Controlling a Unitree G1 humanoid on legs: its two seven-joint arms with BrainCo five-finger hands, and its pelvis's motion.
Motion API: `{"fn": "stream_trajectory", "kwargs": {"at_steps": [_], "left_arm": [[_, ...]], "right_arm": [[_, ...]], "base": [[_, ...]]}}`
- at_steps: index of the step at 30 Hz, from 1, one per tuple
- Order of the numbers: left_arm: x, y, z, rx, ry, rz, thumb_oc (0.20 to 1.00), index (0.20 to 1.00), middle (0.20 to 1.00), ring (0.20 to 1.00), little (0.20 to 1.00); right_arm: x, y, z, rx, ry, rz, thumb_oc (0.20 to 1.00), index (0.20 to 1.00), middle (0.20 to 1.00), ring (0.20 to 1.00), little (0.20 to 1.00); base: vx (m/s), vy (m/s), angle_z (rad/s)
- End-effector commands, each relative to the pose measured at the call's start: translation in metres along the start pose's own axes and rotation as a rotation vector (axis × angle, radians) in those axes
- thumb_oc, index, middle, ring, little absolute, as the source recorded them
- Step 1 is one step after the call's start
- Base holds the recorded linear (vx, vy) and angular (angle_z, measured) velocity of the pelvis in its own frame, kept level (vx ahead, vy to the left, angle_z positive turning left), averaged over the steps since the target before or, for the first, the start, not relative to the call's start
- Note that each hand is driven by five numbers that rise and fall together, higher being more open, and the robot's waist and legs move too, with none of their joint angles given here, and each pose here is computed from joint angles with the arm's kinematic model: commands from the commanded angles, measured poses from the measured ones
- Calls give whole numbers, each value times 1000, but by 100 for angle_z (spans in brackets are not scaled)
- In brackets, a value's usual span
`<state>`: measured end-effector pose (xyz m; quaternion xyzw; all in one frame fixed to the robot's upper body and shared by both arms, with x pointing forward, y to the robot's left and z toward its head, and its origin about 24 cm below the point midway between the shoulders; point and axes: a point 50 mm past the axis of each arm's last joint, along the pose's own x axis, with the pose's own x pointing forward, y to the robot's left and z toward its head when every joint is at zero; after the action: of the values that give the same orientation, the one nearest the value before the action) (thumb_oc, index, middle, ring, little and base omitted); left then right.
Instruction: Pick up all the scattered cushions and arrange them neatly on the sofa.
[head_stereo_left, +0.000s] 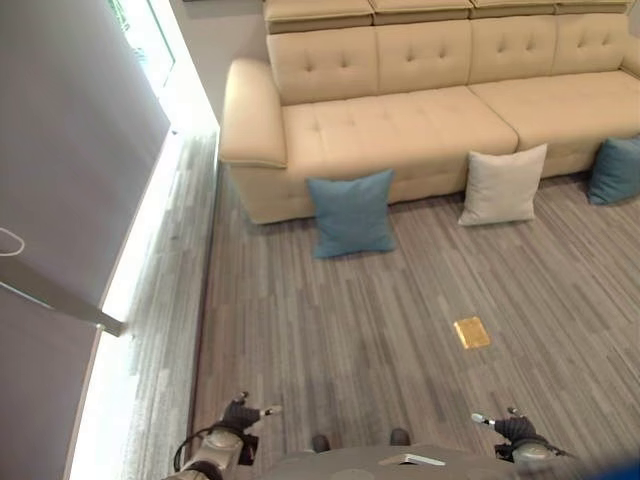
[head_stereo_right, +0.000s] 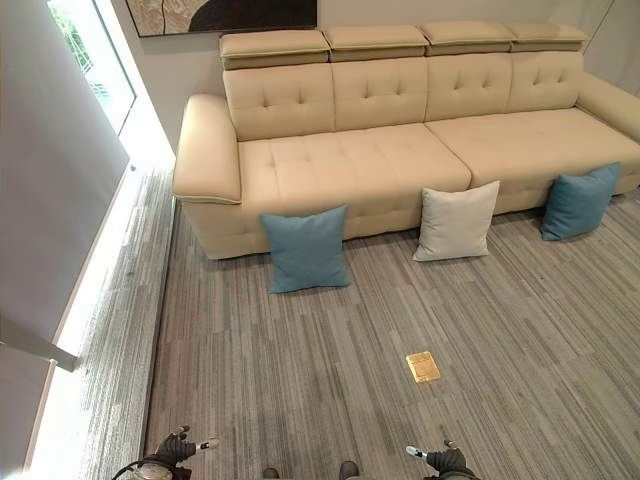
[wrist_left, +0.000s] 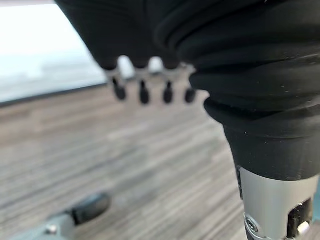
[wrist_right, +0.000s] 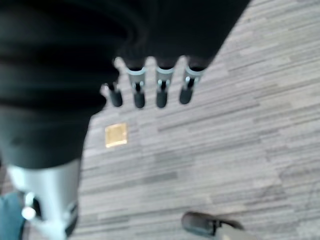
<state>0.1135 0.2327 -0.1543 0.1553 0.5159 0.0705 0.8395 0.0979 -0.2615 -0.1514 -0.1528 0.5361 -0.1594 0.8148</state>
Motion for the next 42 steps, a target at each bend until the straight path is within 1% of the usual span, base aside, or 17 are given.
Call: {"fn": "stream_trajectory", "kwargs": {"at_steps": [1, 17, 24, 27, 33, 38, 42], "left_arm": [[3, 0, 11, 19, -15, 0, 1000, 1000, 1000, 1000, 1000], [3, 2, 7, 36, 6, 2, 1000, 1000, 1000, 1000, 1000], [3, 3, 8, 52, 3, 1, 1000, 1000, 1000, 1000, 1000], [5, 6, 15, 49, -18, 8, 1000, 1000, 1000, 1000, 1000], [5, 7, 13, 51, -11, 6, 1000, 1000, 1000, 1000, 1000], [4, 1, 14, 67, -20, -14, 1000, 1000, 1000, 1000, 1000], [6, -3, 30, 65, -70, -34, 1000, 1000, 1000, 1000, 1000]], "right_arm": [[3, -4, 10, -49, -17, -14, 1000, 1000, 1000, 1000, 1000], [3, 2, 15, -78, -28, 14, 1000, 1000, 1000, 1000, 1000], [3, 3, 21, -98, -41, 20, 1000, 1000, 1000, 1000, 1000], [3, 7, 29, -104, -70, 28, 1000, 1000, 1000, 1000, 1000], [3, 9, 36, -143, -107, 37, 1000, 1000, 1000, 1000, 1000], [3, 5, 24, -134, -72, 34, 1000, 1000, 1000, 1000, 1000], [4, 1, 35, -102, -106, 20, 1000, 1000, 1000, 1000, 1000]], "base": [[0, 0, 0], [0, 23, -1], [-22, 113, -39], [55, 103, -19], [231, -104, -5], [299, -259, 42], [146, -248, 12]]}}
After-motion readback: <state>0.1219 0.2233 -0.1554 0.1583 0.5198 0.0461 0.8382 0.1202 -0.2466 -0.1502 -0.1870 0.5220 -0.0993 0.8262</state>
